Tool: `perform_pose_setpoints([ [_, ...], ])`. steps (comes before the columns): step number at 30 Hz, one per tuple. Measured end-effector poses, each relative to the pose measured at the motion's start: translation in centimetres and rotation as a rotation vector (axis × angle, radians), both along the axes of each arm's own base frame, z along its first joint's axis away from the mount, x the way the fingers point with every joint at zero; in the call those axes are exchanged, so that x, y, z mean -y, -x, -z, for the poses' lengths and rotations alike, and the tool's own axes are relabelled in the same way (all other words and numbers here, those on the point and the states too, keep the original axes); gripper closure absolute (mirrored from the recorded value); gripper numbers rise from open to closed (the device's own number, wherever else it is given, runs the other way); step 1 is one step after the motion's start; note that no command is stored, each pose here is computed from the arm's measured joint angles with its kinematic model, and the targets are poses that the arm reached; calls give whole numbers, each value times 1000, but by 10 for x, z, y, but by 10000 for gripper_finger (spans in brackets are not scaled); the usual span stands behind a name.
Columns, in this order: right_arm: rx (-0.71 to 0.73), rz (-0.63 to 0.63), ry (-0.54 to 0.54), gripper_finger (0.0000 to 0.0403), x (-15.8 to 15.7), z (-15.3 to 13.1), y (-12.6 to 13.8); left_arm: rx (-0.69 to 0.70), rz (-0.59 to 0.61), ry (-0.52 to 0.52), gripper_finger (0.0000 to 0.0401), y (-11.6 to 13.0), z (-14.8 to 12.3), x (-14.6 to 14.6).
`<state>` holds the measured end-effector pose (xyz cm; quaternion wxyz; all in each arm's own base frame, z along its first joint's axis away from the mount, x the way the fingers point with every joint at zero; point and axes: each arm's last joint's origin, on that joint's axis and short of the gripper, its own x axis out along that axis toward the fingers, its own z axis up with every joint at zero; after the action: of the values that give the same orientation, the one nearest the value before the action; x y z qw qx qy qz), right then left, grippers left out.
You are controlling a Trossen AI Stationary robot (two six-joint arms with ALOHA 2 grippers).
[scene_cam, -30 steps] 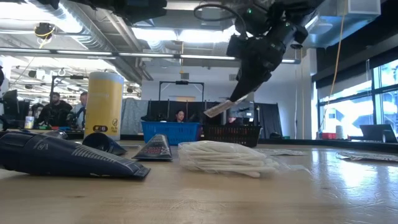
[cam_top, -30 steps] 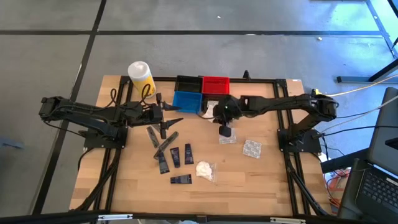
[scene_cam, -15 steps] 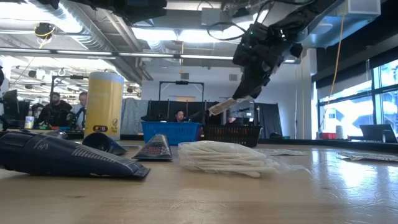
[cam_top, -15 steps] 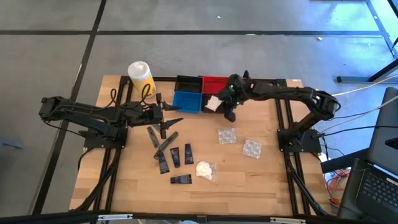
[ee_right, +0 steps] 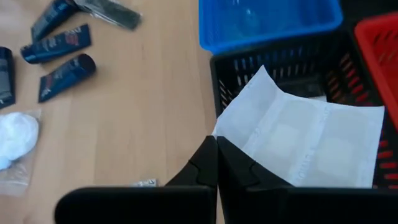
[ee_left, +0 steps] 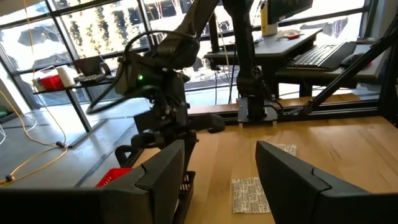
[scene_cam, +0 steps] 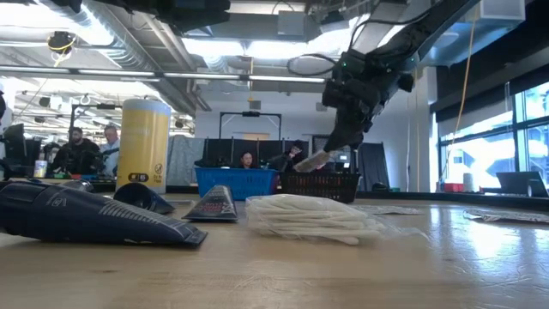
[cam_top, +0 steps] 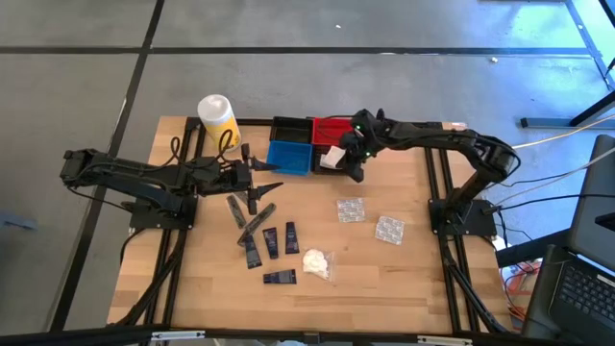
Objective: Pick & Place Travel size toiletries
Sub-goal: Put the left bandage pack into the bottom black bin, then put the right bandage pack into the bottom black bin
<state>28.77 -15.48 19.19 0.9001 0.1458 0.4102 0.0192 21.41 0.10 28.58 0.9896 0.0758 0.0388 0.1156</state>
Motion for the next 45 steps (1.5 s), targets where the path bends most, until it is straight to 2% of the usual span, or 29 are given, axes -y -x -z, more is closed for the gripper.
perform_pose_setpoints([
  [9, -42, 27, -28, 403, 8, 16, -1, 0, 0, 0, 205, 0, 0, 0],
  [19, -85, 97, -7, 397, 16, 22, 2, 0, 0, 0, 205, 0, 0, 0],
  [28, -98, 123, 4, 345, 17, 22, 2, 0, 0, 0, 205, 0, 0, 0],
  [36, -92, 121, -2, 274, 17, 21, 3, 0, 1, 0, 205, 0, 0, 0],
  [41, -61, 107, 6, 235, 12, 11, 3, 0, 0, 0, 205, 0, 0, 0],
  [45, -17, 88, 36, 222, 3, -5, 3, 0, 0, 0, 205, 0, 0, 0],
])
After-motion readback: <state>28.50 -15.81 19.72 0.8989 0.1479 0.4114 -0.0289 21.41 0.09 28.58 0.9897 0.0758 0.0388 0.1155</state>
